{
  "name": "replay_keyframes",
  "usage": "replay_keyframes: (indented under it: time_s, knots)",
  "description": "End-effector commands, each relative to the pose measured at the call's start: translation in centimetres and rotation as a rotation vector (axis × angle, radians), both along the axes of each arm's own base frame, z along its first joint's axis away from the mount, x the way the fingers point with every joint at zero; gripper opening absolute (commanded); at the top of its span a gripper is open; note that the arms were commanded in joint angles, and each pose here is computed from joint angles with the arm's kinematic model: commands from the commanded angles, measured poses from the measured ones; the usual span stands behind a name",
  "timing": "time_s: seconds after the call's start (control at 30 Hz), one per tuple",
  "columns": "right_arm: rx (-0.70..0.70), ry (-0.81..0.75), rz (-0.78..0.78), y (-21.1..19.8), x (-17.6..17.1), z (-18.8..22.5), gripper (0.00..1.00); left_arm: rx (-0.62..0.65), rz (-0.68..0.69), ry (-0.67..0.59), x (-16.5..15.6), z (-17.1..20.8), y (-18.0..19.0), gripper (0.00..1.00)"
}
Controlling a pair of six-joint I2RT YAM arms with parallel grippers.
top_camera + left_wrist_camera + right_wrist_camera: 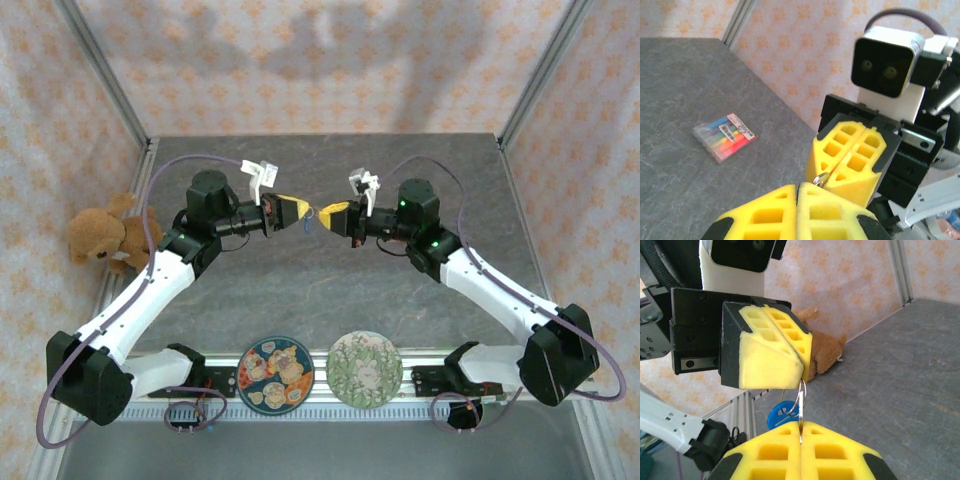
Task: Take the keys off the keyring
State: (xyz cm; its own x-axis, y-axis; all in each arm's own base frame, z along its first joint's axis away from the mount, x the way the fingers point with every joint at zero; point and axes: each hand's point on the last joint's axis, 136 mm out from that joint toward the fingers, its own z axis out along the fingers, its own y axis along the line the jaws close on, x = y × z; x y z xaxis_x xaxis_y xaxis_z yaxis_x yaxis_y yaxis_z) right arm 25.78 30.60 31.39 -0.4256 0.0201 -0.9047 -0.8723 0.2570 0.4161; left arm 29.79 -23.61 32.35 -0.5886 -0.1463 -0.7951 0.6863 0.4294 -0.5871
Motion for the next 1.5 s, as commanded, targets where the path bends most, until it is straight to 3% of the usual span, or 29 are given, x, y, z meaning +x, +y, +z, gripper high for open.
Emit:
replay_keyframes:
  time_s: [0.0, 0.17, 0.43, 0.67, 1.1, 1.47]
  knots:
    - [0.087, -0.106, 0.006, 0.3, -1.5, 3.1, 0.00, -0.059, 0.122, -0.072, 1.7, 2.4, 1.2, 0.00]
    - [0.084, -0.120, 0.005, 1.2, -2.1, 3.2, 0.00, -0.108, 0.121, -0.064, 1.9, 2.4, 1.0, 0.00]
    - [0.042, -0.088, -0.091, 0.7, -0.4, 2.3, 0.00, -0.097, 0.123, -0.073, 1.2, 2.4, 1.3, 0.00]
    - [-0.006, -0.045, -0.071, -0.1, -0.1, 2.2, 0.00, -0.058, 0.131, -0.088, 0.7, 2.4, 2.1, 0.30]
    - [-0.082, 0.011, 0.075, -0.7, -1.6, 2.1, 0.00, -0.019, -0.067, -0.067, -1.2, 3.3, 0.6, 0.45]
    - [-0.083, 0.016, 0.110, -0.2, -1.5, 2.4, 0.00, 0.044, -0.190, -0.046, -2.8, 2.1, -1.0, 0.45]
